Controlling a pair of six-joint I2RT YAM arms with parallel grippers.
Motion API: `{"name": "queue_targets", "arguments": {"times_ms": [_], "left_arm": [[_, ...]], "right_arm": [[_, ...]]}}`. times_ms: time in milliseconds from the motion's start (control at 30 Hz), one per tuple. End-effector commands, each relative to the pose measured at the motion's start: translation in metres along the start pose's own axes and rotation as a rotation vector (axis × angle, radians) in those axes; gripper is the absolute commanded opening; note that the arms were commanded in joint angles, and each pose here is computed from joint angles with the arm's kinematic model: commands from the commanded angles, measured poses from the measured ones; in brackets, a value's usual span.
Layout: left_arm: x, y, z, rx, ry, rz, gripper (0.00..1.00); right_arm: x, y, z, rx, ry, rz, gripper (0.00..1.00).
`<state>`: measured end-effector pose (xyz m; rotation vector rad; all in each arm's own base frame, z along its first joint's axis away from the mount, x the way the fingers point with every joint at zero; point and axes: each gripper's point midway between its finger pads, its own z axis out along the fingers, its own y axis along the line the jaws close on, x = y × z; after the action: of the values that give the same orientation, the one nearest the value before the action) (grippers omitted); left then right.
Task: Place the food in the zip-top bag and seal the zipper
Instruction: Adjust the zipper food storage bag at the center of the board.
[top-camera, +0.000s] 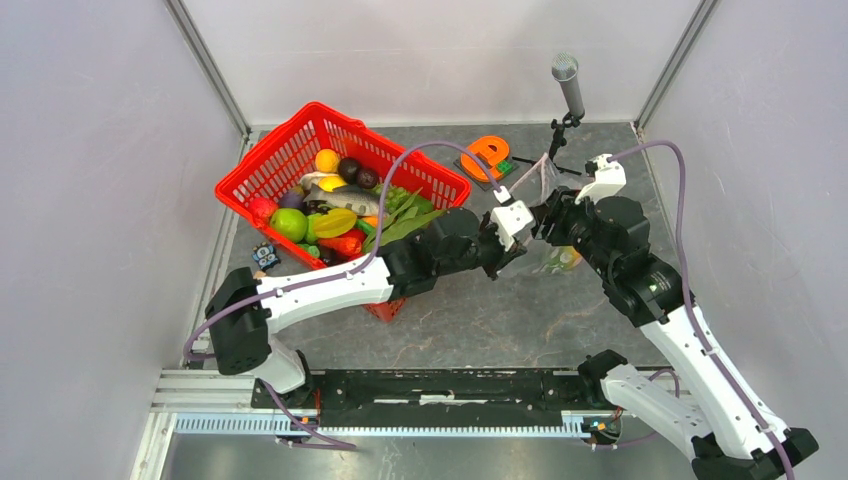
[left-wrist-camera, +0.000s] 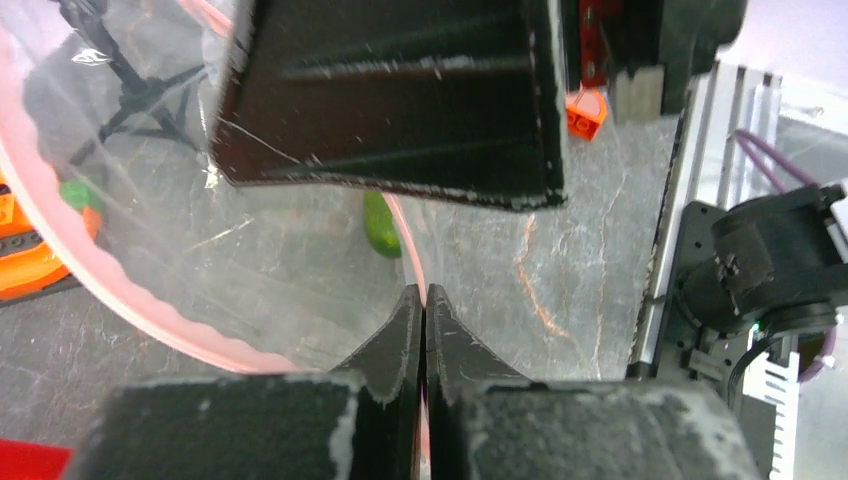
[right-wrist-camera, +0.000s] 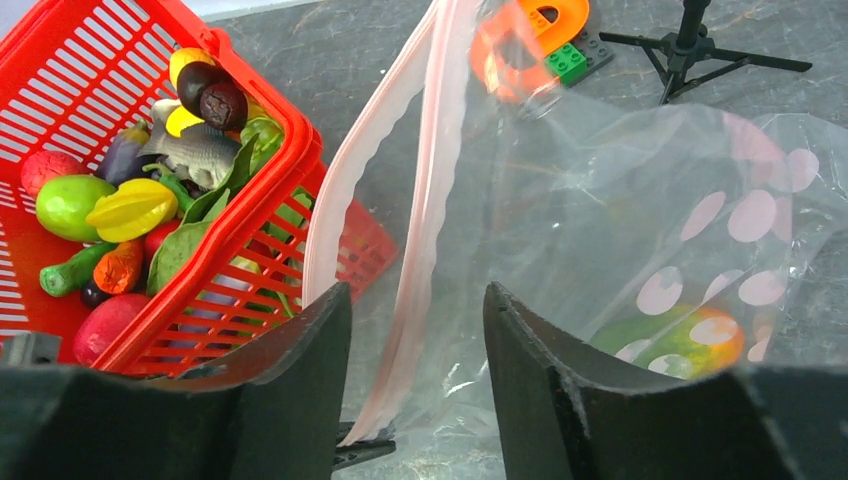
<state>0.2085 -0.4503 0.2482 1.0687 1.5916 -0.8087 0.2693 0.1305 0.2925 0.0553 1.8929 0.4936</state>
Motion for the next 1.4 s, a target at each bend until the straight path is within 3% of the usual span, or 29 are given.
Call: {"name": "queue_targets", "arguments": {"times_ms": [0, 367, 467, 567, 733, 833, 867, 933, 1033, 1100, 1200, 1367], "left_arm": [[-0.065, -0.007, -0.006, 0.02, -0.186, -0.064, 0.02], [-0.065, 0.0, 0.003, -0.025, -0.158, -0.109, 0.02], [-0.064, -0.002, 0.003, -0.013, -0.156, -0.106, 0.02], [-0.062, -0.001, 0.001, -0.019, -0.148, -0.099, 0.02], [-0.056, 0.003, -0.002, -0.043, -0.138, -0.093, 0.06], [-0.057, 0.004, -0.004, -0.043, -0.143, -0.096, 0.35], [-0.059, 0.003, -0.006, -0.042, -0.147, -0.098, 0.4], [-0.064, 0.003, -0.011, -0.042, -0.158, -0.104, 0.62], [-0.075, 0.002, -0.029, -0.04, -0.186, -0.106, 0.73], [-0.085, 0.004, -0.048, -0.045, -0.218, -0.104, 0.86], [-0.093, 0.024, -0.079, -0.136, -0.248, -0.116, 0.98], [-0.081, 0.085, -0.129, -0.342, -0.235, -0.188, 1.0]], "right_arm": [[-0.015, 0.006, -0.012, -0.018, -0.021, -0.01, 0.53], [-0.009, 0.008, -0.018, -0.035, 0.008, -0.001, 0.52], [0.0, 0.01, -0.012, -0.05, 0.035, -0.004, 0.41], [0.001, 0.006, -0.01, -0.036, 0.023, 0.009, 0.21], [-0.008, 0.0, -0.015, -0.006, -0.043, 0.026, 0.04], [-0.007, -0.001, -0.014, -0.011, -0.052, 0.031, 0.02], [-0.005, -0.001, -0.013, -0.009, -0.048, 0.031, 0.02], [0.0, -0.005, -0.01, 0.005, -0.038, 0.028, 0.02], [0.001, -0.013, -0.009, 0.039, -0.056, 0.035, 0.02], [0.002, -0.015, -0.007, 0.047, -0.065, 0.037, 0.02], [0.004, -0.013, -0.003, 0.035, -0.056, 0.028, 0.02], [0.009, -0.004, 0.002, -0.018, -0.051, 0.027, 0.02]]}}
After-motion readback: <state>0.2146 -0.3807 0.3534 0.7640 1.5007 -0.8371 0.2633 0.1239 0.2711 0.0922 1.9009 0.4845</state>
